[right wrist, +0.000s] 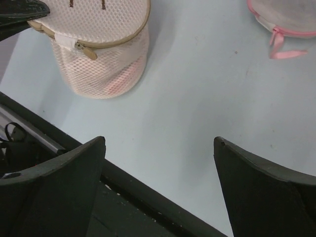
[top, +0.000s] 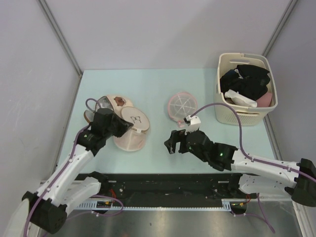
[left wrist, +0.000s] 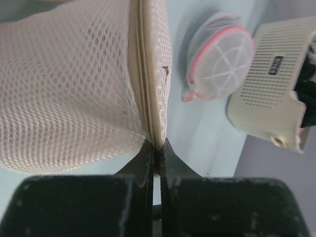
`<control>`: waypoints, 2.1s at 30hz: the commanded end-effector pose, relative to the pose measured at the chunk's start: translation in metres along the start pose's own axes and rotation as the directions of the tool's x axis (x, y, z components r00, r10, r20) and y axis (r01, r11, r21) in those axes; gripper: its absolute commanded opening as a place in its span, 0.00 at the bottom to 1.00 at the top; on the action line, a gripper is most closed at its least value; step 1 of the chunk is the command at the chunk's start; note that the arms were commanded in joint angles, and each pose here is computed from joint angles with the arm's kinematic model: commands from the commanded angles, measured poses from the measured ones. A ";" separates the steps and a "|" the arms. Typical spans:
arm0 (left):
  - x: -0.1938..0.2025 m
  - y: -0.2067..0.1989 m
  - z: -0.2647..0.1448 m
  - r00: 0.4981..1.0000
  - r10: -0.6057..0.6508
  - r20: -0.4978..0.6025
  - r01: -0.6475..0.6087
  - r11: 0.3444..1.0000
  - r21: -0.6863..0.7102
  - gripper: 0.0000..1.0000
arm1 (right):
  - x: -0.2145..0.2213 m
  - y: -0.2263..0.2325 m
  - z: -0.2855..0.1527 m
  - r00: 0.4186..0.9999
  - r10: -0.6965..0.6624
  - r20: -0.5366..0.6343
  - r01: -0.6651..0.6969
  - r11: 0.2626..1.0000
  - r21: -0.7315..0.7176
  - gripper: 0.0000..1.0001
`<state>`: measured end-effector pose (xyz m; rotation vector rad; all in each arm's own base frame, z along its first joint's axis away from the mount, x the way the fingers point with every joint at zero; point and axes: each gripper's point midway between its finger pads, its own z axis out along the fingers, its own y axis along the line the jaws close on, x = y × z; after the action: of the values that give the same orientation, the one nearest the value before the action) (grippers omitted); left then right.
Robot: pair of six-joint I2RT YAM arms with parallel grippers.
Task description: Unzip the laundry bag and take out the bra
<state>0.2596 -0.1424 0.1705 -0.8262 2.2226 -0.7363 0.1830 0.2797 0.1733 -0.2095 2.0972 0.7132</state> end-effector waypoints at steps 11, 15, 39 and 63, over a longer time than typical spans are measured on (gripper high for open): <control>-0.012 -0.036 -0.034 1.000 -0.005 0.025 0.001 0.988 0.153 0.00 | -0.047 0.112 0.022 0.982 0.190 0.004 -0.167 0.873 -0.457 0.78; -0.011 -0.038 -0.035 1.000 -0.004 0.022 0.000 0.987 0.163 0.00 | -0.048 0.121 0.037 0.976 0.207 -0.070 -0.215 0.848 -0.484 0.78; -0.010 -0.033 -0.042 0.999 0.018 0.026 -0.022 0.987 0.157 0.00 | -0.033 0.135 0.087 0.960 0.164 -0.227 -0.264 0.798 -0.541 0.52; -0.019 -0.077 -0.069 0.981 0.194 -0.008 -0.185 0.946 0.265 0.00 | -0.012 0.035 0.095 0.969 0.067 -0.238 -0.172 0.875 -0.453 0.00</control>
<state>0.2436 -0.1481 0.2244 -0.6339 2.2070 -0.8368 0.2305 0.3886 0.1669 -0.4084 2.1353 1.3460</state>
